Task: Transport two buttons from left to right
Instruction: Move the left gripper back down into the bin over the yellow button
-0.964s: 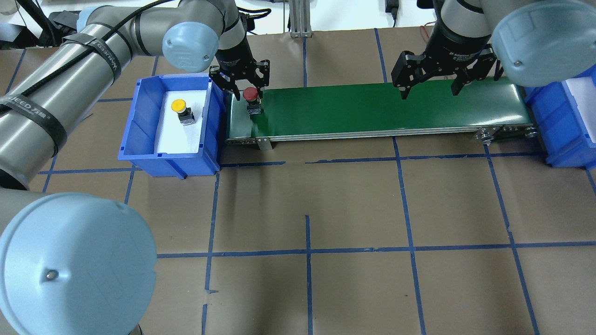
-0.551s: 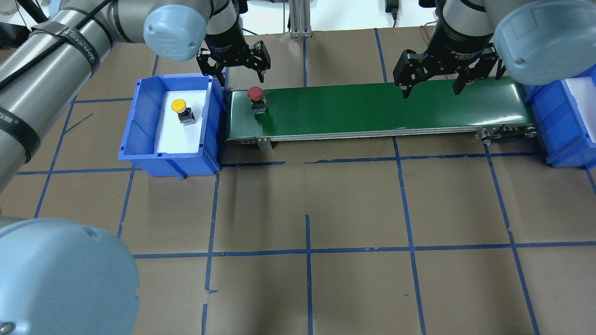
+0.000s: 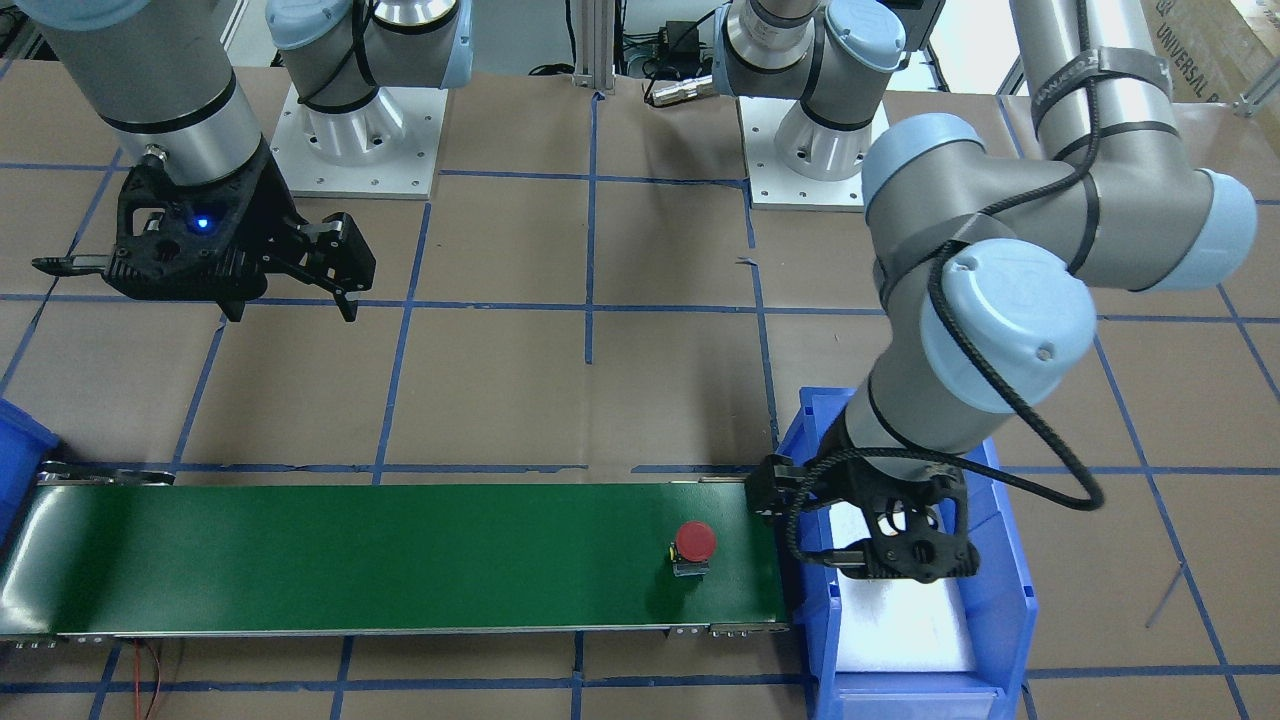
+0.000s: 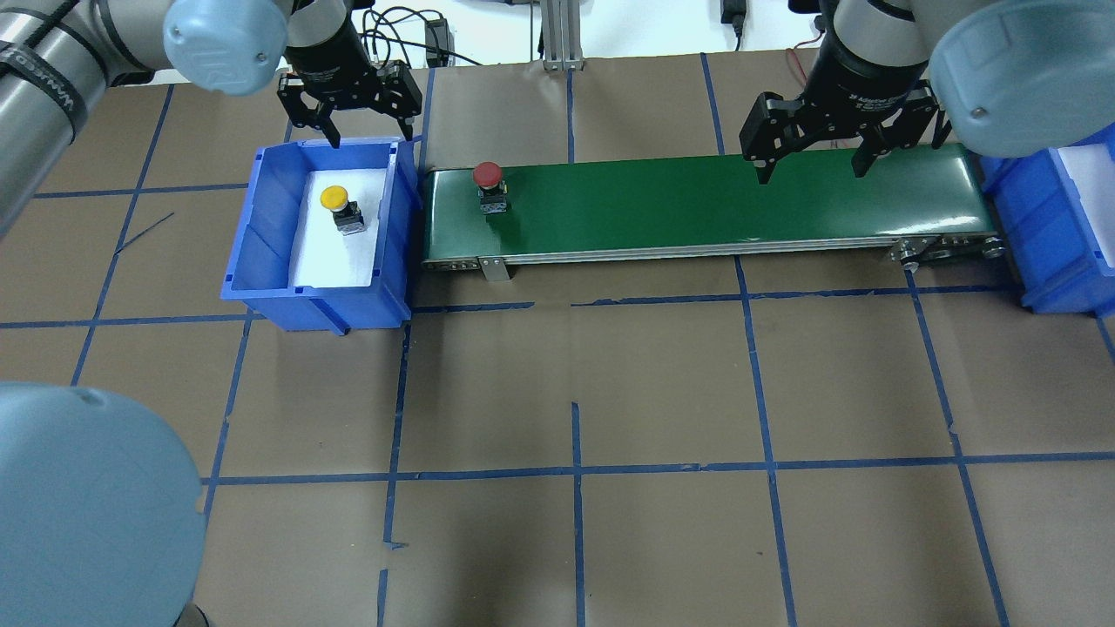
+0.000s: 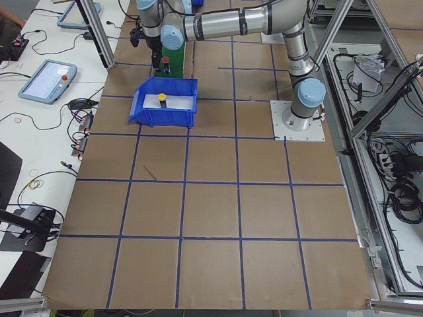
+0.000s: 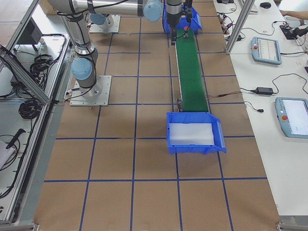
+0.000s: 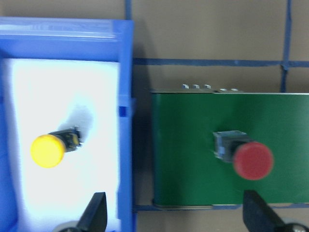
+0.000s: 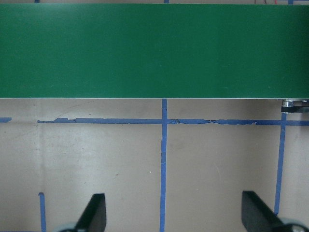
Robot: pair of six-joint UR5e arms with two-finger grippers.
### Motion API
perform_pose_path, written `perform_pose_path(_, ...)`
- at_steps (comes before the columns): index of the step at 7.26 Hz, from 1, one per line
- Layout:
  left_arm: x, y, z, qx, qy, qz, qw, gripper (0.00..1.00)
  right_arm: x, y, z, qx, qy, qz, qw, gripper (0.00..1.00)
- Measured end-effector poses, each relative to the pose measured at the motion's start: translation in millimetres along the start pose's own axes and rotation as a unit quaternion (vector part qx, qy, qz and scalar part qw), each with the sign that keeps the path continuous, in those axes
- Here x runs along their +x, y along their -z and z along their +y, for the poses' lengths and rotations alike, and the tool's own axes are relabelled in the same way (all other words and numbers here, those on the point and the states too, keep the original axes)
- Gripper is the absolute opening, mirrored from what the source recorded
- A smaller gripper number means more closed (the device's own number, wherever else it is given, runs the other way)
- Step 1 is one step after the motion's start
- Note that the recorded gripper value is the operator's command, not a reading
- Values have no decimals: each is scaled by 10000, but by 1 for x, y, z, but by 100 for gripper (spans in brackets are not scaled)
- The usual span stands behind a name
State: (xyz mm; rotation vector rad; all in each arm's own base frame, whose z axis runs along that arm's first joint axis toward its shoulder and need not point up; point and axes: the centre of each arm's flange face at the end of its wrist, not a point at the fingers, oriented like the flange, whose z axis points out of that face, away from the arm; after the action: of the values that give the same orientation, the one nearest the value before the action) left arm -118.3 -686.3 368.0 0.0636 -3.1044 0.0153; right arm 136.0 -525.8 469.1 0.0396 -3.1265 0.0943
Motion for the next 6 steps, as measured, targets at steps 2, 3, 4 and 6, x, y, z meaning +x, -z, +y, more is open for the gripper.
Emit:
perform_pose_path(2,-37,-24,-9,54,-82,-18,10000,100,-1,0,0,0,7,3,10000,100)
perform_pose_path(3,-49,-36,-13,36,-125,-25,9999,100,-1,0,1,-1,13,5,10000,100)
perform_pose_path(4,-58,-49,-16,-22,-165,-28,9999,100,-2,0,1,-4,19,7,10000,100)
perform_pose_path(6,-65,-77,-11,-84,-225,-76,9997,100,-3,-1,1,-10,30,9,10000,100)
